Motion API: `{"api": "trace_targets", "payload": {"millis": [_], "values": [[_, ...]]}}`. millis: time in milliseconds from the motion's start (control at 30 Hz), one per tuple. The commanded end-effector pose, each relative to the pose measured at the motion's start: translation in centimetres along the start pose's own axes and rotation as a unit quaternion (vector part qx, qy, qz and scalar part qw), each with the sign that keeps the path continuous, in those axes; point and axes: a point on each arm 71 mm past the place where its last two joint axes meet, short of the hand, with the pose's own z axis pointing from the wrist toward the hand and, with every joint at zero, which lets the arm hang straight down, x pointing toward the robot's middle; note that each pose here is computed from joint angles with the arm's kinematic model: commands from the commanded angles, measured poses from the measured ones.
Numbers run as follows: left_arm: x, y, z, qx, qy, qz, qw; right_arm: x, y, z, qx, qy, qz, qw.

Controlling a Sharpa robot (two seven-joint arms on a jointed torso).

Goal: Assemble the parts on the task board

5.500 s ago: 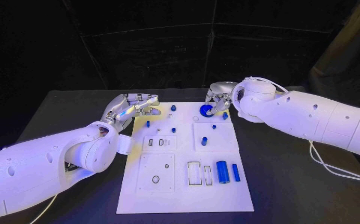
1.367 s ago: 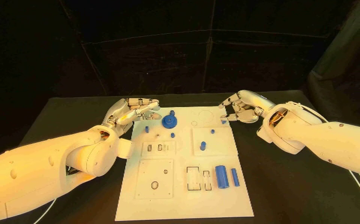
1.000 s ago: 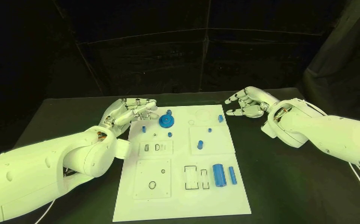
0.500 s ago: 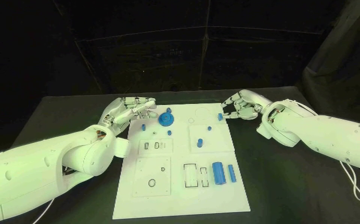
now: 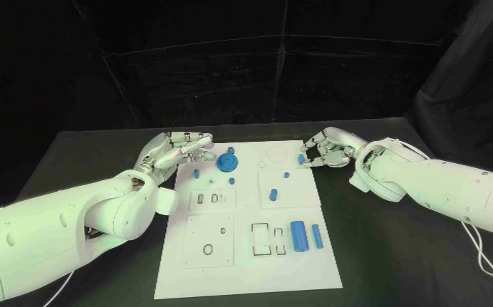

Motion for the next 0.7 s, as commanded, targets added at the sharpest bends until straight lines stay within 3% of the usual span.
{"api": "trace_targets", "payload": {"millis": [33, 700], "values": [[0.14, -0.1, 0.04, 0.002, 0.007, -0.003, 1.0, 0.1, 0.0, 0.2, 0.004, 0.008, -0.008, 1.0], [0.05, -0.07, 0.05, 0.002, 0.006, -0.002, 1.0, 1.2, 0.1, 1.0, 0.009, 0.019, -0.01, 1.0]]}}
